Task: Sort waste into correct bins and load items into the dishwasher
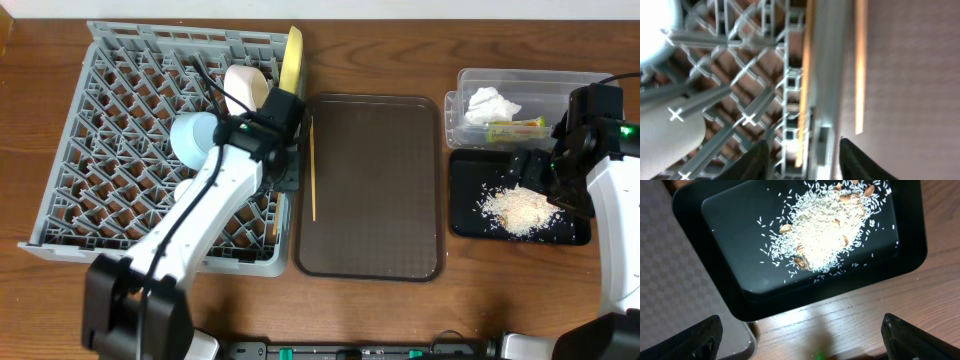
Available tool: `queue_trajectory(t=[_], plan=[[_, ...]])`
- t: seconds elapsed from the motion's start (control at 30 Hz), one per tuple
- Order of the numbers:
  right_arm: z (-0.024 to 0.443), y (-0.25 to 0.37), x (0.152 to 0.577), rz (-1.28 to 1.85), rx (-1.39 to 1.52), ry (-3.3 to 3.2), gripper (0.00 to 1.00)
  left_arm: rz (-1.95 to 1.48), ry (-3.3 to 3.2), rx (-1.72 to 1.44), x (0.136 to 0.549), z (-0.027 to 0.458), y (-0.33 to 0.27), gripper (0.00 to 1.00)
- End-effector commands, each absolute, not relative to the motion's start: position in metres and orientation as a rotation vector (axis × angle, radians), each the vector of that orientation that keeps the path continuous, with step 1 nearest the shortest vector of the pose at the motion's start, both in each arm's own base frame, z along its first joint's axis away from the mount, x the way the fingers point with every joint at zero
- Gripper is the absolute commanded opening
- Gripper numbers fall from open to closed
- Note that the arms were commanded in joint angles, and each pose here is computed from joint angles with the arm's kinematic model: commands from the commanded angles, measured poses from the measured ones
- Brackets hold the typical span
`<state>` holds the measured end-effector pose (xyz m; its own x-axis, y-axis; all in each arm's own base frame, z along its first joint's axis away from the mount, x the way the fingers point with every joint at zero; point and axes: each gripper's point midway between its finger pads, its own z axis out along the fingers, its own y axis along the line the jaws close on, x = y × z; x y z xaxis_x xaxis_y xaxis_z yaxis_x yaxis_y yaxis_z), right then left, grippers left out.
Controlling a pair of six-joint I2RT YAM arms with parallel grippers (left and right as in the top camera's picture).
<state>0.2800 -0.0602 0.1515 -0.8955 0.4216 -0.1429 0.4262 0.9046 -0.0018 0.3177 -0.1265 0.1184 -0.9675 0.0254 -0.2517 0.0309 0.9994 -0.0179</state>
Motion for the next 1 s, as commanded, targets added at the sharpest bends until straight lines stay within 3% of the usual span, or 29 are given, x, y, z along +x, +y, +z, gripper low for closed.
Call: queue_trajectory(t=[0.0,0.27,0.97], plan=[[0.156,-0.063,0.281,-0.055,0.646,2.914,0.99,-0.167,2.769,0.097,0.319,0.155,-0.152,0.49],[0.156,-0.063,0.281,-0.055,0.646,2.915,0.99,-0.246,2.698,-0.123,0.329,0.149,-0.198,0.49],[0.156,-0.062,0.281,-0.055,0.646,2.917,0.99,0.098,2.846,-0.183,0.35,0.013,-0.197,0.49]])
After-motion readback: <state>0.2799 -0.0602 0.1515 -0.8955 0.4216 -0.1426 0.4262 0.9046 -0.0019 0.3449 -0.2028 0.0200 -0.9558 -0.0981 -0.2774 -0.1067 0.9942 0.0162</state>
